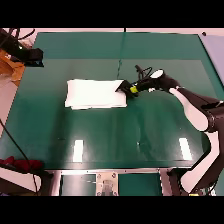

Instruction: Fold the shirts.

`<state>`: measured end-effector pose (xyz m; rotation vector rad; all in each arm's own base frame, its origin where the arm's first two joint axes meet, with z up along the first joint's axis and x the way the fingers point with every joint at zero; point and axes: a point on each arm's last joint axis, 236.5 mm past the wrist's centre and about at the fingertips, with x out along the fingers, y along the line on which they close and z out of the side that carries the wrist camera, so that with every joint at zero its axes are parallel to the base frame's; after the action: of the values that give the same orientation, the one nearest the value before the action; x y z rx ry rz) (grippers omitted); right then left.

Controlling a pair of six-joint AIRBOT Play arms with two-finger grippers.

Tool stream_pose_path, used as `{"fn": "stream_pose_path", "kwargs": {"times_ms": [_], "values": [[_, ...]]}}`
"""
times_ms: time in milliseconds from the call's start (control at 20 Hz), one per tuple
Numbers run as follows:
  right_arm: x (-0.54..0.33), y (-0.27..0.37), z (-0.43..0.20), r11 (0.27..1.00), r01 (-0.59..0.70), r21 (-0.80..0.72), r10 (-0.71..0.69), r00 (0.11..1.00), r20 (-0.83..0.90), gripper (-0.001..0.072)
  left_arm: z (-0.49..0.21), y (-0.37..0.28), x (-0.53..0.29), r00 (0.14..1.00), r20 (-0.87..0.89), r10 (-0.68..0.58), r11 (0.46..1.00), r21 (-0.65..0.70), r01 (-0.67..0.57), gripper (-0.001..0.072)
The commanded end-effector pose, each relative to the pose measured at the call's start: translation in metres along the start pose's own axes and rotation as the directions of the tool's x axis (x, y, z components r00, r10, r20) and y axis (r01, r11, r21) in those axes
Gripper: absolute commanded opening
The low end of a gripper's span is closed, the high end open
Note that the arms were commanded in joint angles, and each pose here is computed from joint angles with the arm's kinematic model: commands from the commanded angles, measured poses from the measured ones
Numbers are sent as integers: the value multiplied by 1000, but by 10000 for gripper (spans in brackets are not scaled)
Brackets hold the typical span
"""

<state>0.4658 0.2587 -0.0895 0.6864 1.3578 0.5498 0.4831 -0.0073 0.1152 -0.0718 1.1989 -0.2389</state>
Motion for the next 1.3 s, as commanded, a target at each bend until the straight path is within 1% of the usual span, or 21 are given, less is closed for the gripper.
{"fn": "stream_pose_path", "kwargs": {"times_ms": [0, 50, 100, 200, 300, 450, 550, 650, 750, 850, 950, 1050, 1250], "values": [[21, 39, 0, 996, -83, -33, 84, 996, 34, 136, -2, 0, 2, 1000, -8, -1, 1000, -2, 1, 27], [16, 53, 6, 993, -113, -43, 115, 992, 43, 41, -2, 0, 2, 1000, -8, -1, 1000, -2, 1, 27], [7, 66, 13, 989, -134, -66, 137, 989, 49, 15, -2, 0, 2, 1000, -10, -2, 1000, -2, 2, 27], [-30, 92, 37, 978, -176, -111, 186, 978, 90, 14, -4, 0, 2, 1000, -18, -3, 1000, -2, 3, 27], [-87, 110, 63, 968, -200, -150, 224, 960, 165, 14, -5, 0, 2, 1000, -19, -3, 1000, -2, 3, 27], [-200, 109, 91, 969, -185, -163, 229, 919, 320, 14, -7, -1, 2, 1000, -31, -6, 1000, -2, 6, 27], [-278, 85, 101, 983, -131, -129, 175, 882, 438, 14, -10, -1, 2, 999, -42, -8, 1000, -2, 8, 27], [-354, 50, 102, 996, -71, -60, 92, 829, 552, 13, -13, -2, 2, 998, -56, -11, 1000, -3, 11, 27], [-425, 11, 95, 1000, -23, 16, 7, 758, 652, 14, -16, -2, 2, 998, -67, -13, 1000, -3, 13, 27], [-487, -30, 81, 993, -20, 112, -69, 682, 728, 14, -17, -3, 2, 997, -71, -13, 1000, -3, 13, 27], [-535, -71, 60, 979, -25, 204, -144, 623, 769, 14, -17, -3, 2, 997, -70, -14, 1000, -5, 13, 27], [-569, -109, 34, 957, -29, 289, -217, 587, 780, 14, -17, -3, 2, 997, -70, -14, 1000, -21, 13, 27], [-617, -165, -23, 886, 44, 462, -416, 518, 748, 13, -17, -3, 2, 997, -70, -14, 1000, -23, 13, 27]]}}
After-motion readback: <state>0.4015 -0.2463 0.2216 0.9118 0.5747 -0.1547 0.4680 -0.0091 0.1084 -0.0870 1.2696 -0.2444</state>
